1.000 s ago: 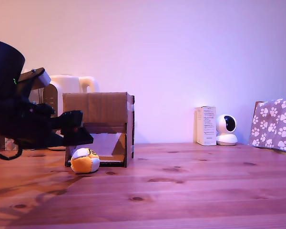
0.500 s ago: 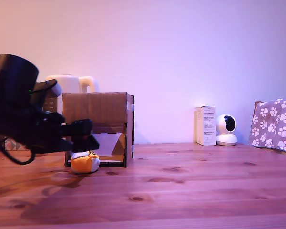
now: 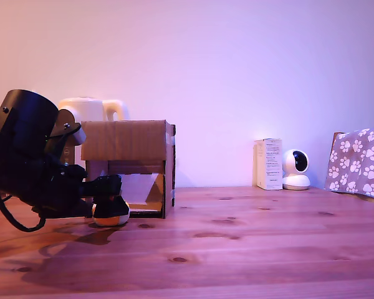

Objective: Drop the footbag into the cardboard dice tower

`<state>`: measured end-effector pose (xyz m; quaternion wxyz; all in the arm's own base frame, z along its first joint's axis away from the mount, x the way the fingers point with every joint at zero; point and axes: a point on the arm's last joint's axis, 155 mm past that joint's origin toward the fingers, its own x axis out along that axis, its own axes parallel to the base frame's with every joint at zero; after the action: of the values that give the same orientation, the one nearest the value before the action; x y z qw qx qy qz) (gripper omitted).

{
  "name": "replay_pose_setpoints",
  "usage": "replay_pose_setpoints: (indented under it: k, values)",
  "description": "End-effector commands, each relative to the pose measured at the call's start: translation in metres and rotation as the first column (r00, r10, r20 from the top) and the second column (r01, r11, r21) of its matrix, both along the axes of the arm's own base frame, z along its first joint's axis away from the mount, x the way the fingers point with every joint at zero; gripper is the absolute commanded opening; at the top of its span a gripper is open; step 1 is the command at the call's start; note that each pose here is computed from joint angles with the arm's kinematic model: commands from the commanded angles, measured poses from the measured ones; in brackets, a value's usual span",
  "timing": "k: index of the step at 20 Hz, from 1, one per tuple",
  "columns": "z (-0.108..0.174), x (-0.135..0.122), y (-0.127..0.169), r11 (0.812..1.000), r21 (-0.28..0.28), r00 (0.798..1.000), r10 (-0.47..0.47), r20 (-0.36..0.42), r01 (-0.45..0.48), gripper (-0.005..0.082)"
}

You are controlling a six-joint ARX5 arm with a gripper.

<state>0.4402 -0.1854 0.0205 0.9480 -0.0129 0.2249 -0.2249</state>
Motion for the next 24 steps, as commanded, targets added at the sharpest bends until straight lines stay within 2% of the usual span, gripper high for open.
replay_pose_setpoints:
  k: [1,3,4,8,14,20,24]
  values:
    - [-0.009,0.000,0.000,1.000,0.008,1.000,-0.001,-0.014,0.001,0.0512]
    - [-0.009,0.000,0.000,1.000,0.008,1.000,-0.002,-0.012,0.002,0.0271]
    - [-0.009,0.000,0.000,1.000,0.007,1.000,-0.002,-0.011,0.002,0.0206]
    - [-0.001,0.002,-0.001,1.000,-0.003,1.000,-0.008,0.009,0.008,0.0195]
    - [0.035,-0.001,-0.008,0.999,-0.030,0.998,-0.039,0.048,0.040,0.0195]
    - [0.058,-0.024,-0.009,0.996,-0.028,0.996,-0.086,-0.033,0.085,0.0195]
    - [0.088,-0.040,-0.006,0.995,-0.031,0.994,-0.096,-0.042,0.095,0.0195]
